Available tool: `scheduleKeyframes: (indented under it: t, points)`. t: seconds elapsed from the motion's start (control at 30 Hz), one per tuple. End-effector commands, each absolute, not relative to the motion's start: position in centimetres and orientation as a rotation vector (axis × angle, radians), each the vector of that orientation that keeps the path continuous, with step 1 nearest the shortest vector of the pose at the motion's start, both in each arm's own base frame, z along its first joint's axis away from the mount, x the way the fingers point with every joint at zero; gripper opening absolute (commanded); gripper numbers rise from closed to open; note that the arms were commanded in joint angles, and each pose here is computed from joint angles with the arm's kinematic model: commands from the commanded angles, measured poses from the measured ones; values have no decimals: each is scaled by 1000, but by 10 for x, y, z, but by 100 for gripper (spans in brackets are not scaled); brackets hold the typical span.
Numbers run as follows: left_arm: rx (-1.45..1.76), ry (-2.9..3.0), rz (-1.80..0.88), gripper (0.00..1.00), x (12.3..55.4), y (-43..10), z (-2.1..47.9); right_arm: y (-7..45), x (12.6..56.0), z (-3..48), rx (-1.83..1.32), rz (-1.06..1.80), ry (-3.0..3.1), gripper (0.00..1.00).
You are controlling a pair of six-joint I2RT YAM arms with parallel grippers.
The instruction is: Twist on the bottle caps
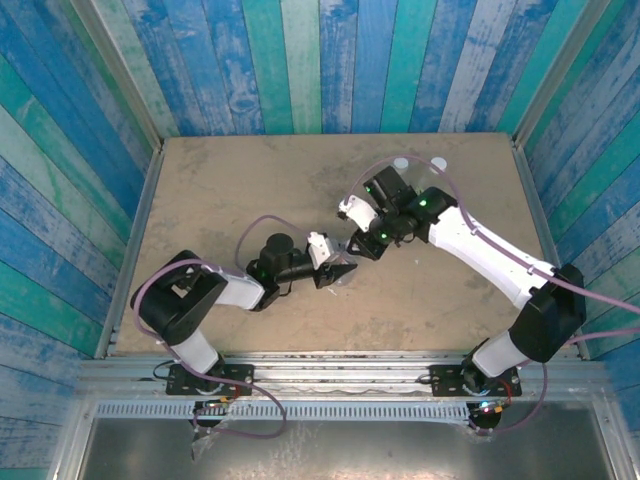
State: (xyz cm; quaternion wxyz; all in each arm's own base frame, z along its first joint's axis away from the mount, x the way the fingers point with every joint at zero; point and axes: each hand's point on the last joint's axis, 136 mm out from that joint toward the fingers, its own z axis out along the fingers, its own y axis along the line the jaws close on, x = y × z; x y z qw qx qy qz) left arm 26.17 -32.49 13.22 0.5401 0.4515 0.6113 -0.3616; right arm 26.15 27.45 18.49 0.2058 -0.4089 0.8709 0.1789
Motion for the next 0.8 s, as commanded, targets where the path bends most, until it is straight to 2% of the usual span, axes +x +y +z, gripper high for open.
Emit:
scheduleKeyframes:
  t: [0.0,0.13,0.23,0.37,0.43,0.6,0.67,0.77]
  points:
    - [941,1508,-787,52,288,-322,131,263,268,181,-638,359,2612,24]
    - [938,1519,-780,52,288,-320,130,260,263,186,-501,288,2617,27]
    - [967,1513,-787,52,282,-320,127,256,264,193,-507,290,2575,35]
    - [1025,1506,-788,53,273,-319,122,264,258,206,-709,365,2479,60]
    - [1062,1485,-794,53,267,-320,123,271,248,212,-887,424,2399,67]
    - [1295,1377,-921,55,229,-330,122,265,224,218,-1304,438,2134,69]
    - [1401,1342,-976,53,212,-331,121,265,201,215,-1545,476,1975,67]
    - [1476,1284,-1047,53,196,-332,127,262,178,215,-1715,527,1828,63]
